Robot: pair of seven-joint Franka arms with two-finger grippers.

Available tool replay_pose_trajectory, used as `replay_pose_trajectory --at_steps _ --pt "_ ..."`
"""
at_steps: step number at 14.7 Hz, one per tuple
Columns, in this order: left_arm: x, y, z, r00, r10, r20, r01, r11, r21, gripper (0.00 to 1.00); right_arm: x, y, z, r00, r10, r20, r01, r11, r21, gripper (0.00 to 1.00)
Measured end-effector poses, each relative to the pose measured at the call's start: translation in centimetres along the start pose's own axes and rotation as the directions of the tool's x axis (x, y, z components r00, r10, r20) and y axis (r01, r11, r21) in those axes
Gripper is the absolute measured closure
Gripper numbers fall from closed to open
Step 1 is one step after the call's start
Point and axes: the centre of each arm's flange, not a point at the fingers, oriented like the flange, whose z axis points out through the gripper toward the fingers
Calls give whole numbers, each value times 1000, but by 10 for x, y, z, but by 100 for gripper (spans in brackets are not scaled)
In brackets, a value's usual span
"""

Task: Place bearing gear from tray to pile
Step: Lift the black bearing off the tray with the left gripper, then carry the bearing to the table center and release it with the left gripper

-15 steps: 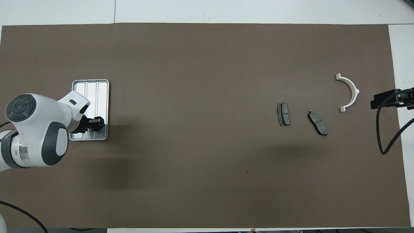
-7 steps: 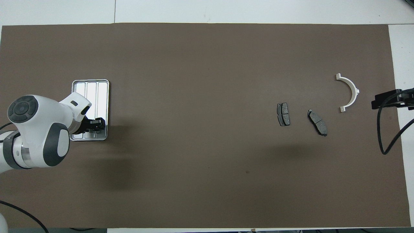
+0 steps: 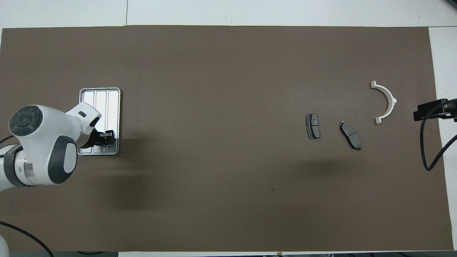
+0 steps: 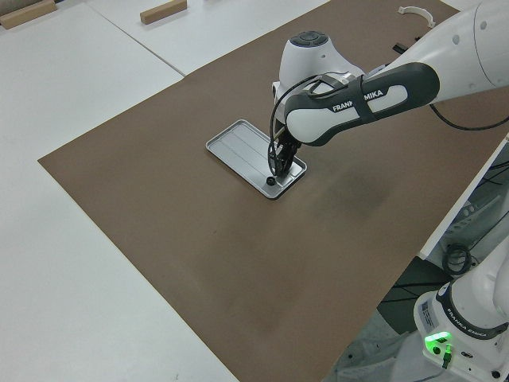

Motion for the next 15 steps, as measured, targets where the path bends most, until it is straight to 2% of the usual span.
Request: replay_pose_trajectory --at_steps 5,8,11,15 --pt "5 2 -6 1000 1 -13 -1 1000 -2 66 0 0 0 1000 0 0 0 1000 0 0" --pt "22 20 -36 999 -38 -33 37 999 -5 66 0 0 0 1000 0 0 0 1000 0 0" --pt "34 66 -68 994 -102 -41 101 995 -19 66 0 0 1 1000 -7 1 7 1000 0 0" --pt "28 144 -81 980 -194 -53 191 980 -50 66 1 12 5 1000 -29 -13 29 1000 -1 0"
